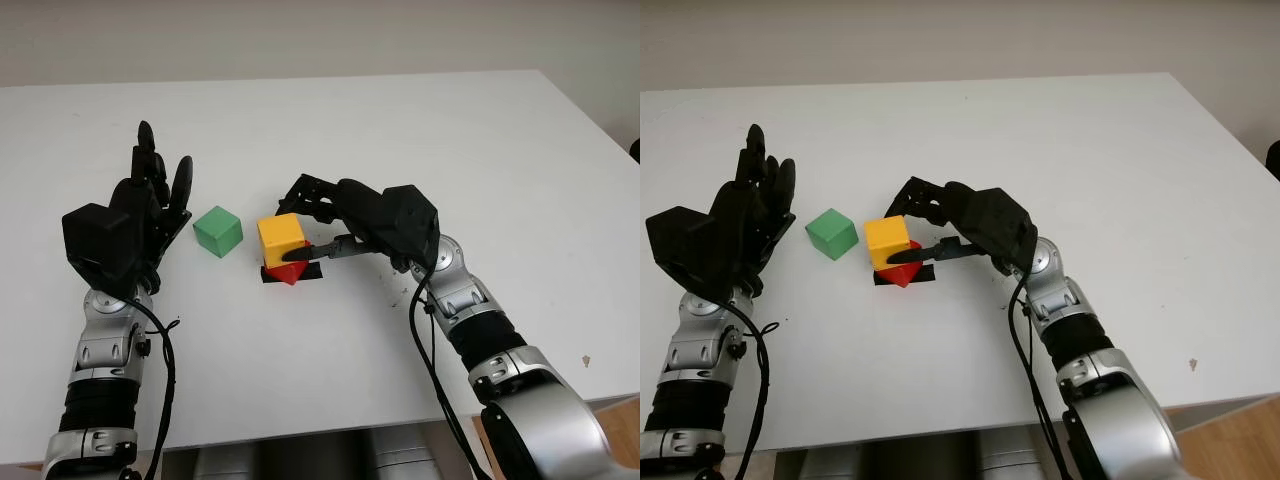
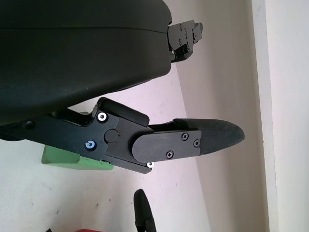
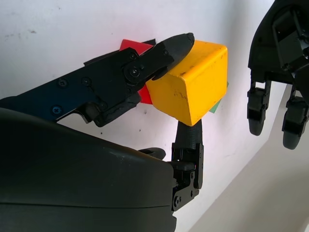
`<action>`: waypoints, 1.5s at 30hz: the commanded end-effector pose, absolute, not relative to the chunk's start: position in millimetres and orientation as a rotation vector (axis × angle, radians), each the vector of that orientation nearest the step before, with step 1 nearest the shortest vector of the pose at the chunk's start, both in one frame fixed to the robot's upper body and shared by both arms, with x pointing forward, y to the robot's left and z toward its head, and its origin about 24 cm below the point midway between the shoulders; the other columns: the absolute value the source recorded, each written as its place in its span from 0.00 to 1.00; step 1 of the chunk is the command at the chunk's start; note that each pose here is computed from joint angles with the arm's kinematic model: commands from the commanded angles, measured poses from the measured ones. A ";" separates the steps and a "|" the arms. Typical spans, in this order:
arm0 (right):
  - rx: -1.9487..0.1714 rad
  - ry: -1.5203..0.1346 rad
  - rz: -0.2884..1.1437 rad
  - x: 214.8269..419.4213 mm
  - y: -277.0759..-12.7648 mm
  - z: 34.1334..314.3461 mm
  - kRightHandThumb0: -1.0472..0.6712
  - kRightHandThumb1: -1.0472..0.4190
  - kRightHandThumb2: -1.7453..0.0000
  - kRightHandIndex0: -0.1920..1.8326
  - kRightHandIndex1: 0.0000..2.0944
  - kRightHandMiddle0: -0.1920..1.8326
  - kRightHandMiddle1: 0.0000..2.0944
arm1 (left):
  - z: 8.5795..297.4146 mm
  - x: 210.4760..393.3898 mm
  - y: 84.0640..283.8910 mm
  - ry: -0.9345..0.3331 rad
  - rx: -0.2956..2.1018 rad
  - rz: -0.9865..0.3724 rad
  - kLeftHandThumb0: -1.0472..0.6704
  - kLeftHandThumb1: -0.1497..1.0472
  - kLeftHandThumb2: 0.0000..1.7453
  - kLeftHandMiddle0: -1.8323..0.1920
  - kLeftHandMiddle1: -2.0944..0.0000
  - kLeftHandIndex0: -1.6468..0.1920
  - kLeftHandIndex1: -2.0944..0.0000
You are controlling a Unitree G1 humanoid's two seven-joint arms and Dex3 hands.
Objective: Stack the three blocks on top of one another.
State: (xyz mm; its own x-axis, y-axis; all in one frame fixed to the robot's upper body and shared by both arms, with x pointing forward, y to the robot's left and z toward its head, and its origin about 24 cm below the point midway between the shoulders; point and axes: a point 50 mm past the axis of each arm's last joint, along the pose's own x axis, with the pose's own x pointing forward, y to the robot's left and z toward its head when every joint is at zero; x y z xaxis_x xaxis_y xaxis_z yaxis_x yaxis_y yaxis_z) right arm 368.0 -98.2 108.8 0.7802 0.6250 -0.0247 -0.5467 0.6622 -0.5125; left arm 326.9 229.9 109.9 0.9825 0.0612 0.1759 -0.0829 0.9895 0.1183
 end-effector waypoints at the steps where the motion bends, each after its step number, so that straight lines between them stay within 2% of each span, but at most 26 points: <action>1: -0.565 -0.176 0.649 370.9 -101.7 114.7 0.30 0.06 0.97 0.25 0.03 0.21 0.75 | 115.5 326.6 231.5 -0.194 0.132 0.072 0.15 1.00 0.28 1.00 1.00 1.00 1.00; 3: -0.597 -0.183 0.641 370.8 -103.0 115.4 0.30 0.06 0.97 0.24 0.03 0.17 0.72 | 115.7 327.0 231.7 -0.195 0.134 0.075 0.15 1.00 0.28 1.00 1.00 1.00 1.00; 4: -0.611 -0.187 0.637 370.7 -103.5 115.6 0.29 0.05 0.97 0.23 0.02 0.14 0.66 | 115.8 327.0 231.8 -0.196 0.135 0.075 0.16 1.00 0.28 1.00 1.00 1.00 1.00; 8: -0.645 -0.199 0.627 370.2 -106.3 118.2 0.30 0.05 0.97 0.19 0.01 0.11 0.57 | 116.0 327.7 232.0 -0.191 0.137 0.076 0.15 1.00 0.28 1.00 1.00 1.00 1.00; 14: -0.616 -0.222 0.592 371.8 -110.1 121.5 0.30 0.03 0.97 0.21 0.02 0.18 0.63 | 117.3 328.1 231.2 -0.195 0.147 0.068 0.16 1.00 0.29 1.00 1.00 1.00 1.00; 17: -0.626 -0.235 0.601 371.7 -110.5 123.5 0.28 0.03 0.97 0.21 0.02 0.15 0.61 | 117.5 328.1 231.4 -0.198 0.148 0.070 0.17 1.00 0.29 1.00 1.00 1.00 1.00; 19: -0.641 -0.236 0.625 371.3 -110.5 124.6 0.26 0.03 0.97 0.19 0.01 0.14 0.55 | 117.3 328.4 231.6 -0.198 0.149 0.072 0.17 1.00 0.29 1.00 1.00 1.00 1.00; 20: -0.648 -0.235 0.648 370.9 -110.4 125.4 0.24 0.04 0.97 0.15 0.01 0.10 0.44 | 117.3 328.5 231.6 -0.197 0.148 0.072 0.17 1.00 0.29 1.00 1.00 1.00 1.00; 24: -0.696 -0.234 0.770 367.9 -110.1 128.7 0.19 0.05 0.97 0.03 0.00 0.03 0.16 | 117.3 328.5 231.6 -0.196 0.143 0.073 0.17 1.00 0.29 1.00 1.00 1.00 1.00; 28: -0.734 -0.274 0.845 364.0 -110.3 133.3 0.13 0.06 0.97 0.00 0.00 0.00 0.02 | 117.4 328.5 231.3 -0.197 0.148 0.073 0.17 1.00 0.29 1.00 1.00 1.00 1.00; 33: -0.743 -0.309 0.871 362.7 -114.9 139.7 0.08 0.07 0.97 0.00 0.00 0.00 0.00 | 117.4 328.3 231.5 -0.194 0.146 0.074 0.17 1.00 0.29 1.00 1.00 1.00 1.00; 37: -0.581 -0.333 0.820 363.7 -127.7 150.3 0.06 0.05 0.95 0.00 0.00 0.00 0.00 | 118.3 326.8 232.5 -0.216 0.127 0.089 0.17 1.00 0.29 1.00 1.00 1.00 1.00; 42: -0.416 -0.376 0.604 364.9 -146.4 161.2 0.09 0.00 0.70 0.00 0.00 0.00 0.00 | 121.0 325.4 234.7 -0.271 0.166 0.189 0.22 1.00 0.28 0.95 0.97 0.96 0.98; 45: -0.275 -0.376 0.477 367.8 -158.3 168.4 0.12 0.00 0.67 0.00 0.00 0.00 0.00 | 124.3 324.9 237.0 -0.288 0.324 0.262 0.22 1.00 0.27 0.89 0.95 0.92 0.96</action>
